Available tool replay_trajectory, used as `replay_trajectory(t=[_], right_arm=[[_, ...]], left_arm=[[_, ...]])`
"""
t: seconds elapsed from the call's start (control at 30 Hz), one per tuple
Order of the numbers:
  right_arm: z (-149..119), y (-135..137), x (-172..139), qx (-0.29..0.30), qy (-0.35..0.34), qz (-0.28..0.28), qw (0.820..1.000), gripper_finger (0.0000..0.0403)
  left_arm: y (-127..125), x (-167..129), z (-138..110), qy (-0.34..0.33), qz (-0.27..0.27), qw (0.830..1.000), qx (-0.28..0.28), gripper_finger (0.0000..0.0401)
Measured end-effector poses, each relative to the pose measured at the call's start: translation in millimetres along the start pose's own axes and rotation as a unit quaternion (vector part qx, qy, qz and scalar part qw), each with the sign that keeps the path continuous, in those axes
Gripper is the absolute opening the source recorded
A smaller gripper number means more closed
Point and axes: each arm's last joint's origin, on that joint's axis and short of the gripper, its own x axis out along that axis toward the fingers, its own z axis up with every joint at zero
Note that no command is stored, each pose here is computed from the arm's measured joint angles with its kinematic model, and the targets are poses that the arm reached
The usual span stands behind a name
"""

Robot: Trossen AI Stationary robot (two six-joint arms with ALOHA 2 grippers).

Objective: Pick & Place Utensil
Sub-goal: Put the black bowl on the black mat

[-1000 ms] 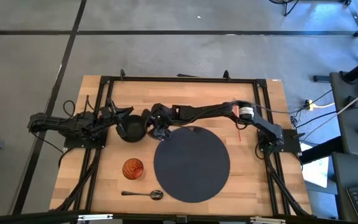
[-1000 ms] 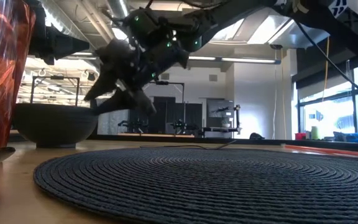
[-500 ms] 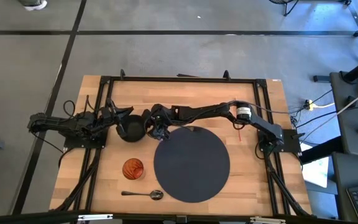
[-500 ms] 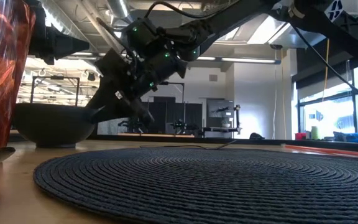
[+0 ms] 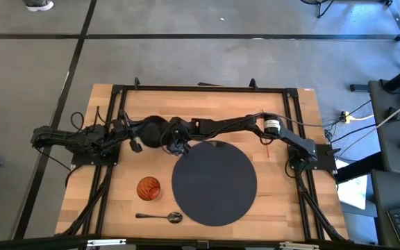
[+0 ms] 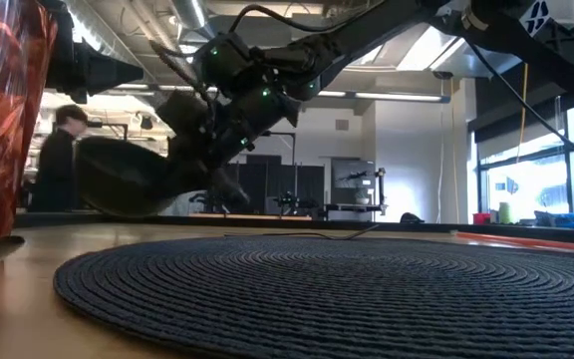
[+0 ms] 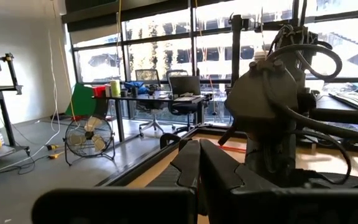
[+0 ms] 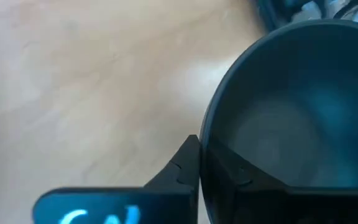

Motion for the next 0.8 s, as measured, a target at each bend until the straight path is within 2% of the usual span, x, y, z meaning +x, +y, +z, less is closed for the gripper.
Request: replay_trajectory(t=[0.17,0.47,0.67,0.8], right_arm=[[11,-6,-13,0.014,0.028,0.0,1.0,0.0011],[32,-12,-52,0.085,0.095,0.091,0.988,0.0011],[58,-10,-84,0.097,0.099,0.132,0.982,0.0011],[71,-15,-115,0.126,0.082,0.159,0.976,0.0011]], left_arm=[[0,0,0,0.0,-0.001,1.0,0.0,0.0004],[0,0,-1,0.003,-0.001,1.0,-0.009,0.0004],[0,0,-2,0.009,-0.001,1.0,-0.006,0.0004],[0,0,-2,0.01,0.0,1.0,-0.006,0.0004]])
